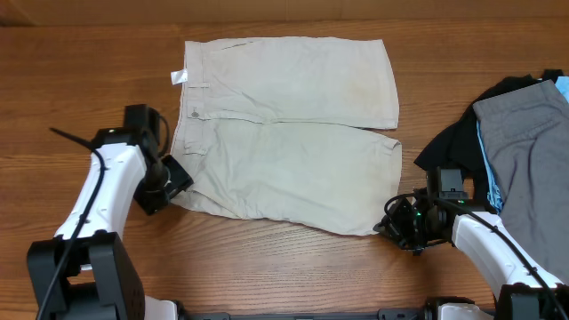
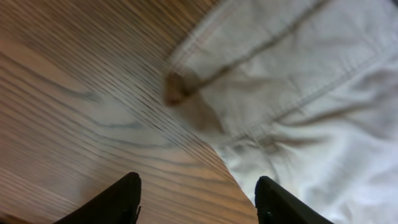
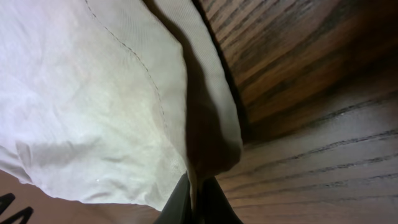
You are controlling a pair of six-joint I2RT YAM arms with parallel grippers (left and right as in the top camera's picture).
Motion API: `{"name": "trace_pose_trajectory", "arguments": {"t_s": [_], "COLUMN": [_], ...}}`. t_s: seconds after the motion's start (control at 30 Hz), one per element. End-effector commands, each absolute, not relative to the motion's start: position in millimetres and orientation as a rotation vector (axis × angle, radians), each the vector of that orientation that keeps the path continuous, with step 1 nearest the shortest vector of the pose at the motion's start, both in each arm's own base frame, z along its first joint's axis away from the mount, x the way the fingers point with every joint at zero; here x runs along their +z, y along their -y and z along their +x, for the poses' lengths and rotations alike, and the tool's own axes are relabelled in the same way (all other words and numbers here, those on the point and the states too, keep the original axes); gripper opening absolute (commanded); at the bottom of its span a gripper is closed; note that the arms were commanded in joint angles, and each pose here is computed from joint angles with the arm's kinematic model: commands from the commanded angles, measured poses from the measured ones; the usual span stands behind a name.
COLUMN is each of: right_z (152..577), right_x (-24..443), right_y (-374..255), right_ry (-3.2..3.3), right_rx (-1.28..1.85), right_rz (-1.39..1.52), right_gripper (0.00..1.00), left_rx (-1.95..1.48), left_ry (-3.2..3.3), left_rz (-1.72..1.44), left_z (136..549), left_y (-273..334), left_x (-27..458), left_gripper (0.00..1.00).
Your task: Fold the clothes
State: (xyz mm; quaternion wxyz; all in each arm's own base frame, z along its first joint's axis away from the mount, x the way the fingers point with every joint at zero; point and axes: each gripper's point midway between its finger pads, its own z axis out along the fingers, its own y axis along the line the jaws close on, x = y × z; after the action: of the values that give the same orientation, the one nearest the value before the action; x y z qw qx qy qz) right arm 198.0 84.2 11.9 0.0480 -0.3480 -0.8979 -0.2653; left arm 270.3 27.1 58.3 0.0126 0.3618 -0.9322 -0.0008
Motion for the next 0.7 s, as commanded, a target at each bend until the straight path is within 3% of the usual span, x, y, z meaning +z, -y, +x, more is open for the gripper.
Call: {"name": "trace_pose_trajectory", "arguments": {"t_s": [0.0, 0.13, 0.3, 0.43, 0.6, 0.67], "right_z": [199, 195, 198, 201, 201, 202], "right_x": [14, 13, 14, 15, 15, 15], "right_y": [-86, -85, -83, -83, -83, -83], "right_ry": [2.724, 2.717, 2.717, 2.725, 2.729, 2.729], "right_rx": [-0.826, -0.803, -0.81, -0.818, -0.82, -0.82], "right_rz": [-1.085, -1.084, -1.104, -1.106, -1.105, -1.105], "right_gripper": [0.04, 0.04, 0.04, 0.04, 0.04, 0.04], "left_rx": [-0.079, -0.05, 0.185, 0.175, 0.182, 0.18], "left_ry": [2.906, 2.902, 2.919, 2.94, 2.952, 2.95], "left_rz": [1.184, 1.211, 1.21, 1.219, 1.223, 1.222], "left_z": [265, 264, 273, 270, 266, 265], "left_y": [-50, -51, -28, -29, -28, -28], "left_x": [59, 48, 29, 15, 2, 1], "left_gripper": [0.65, 0.74, 0.74, 0.74, 0.58, 0.45]}}
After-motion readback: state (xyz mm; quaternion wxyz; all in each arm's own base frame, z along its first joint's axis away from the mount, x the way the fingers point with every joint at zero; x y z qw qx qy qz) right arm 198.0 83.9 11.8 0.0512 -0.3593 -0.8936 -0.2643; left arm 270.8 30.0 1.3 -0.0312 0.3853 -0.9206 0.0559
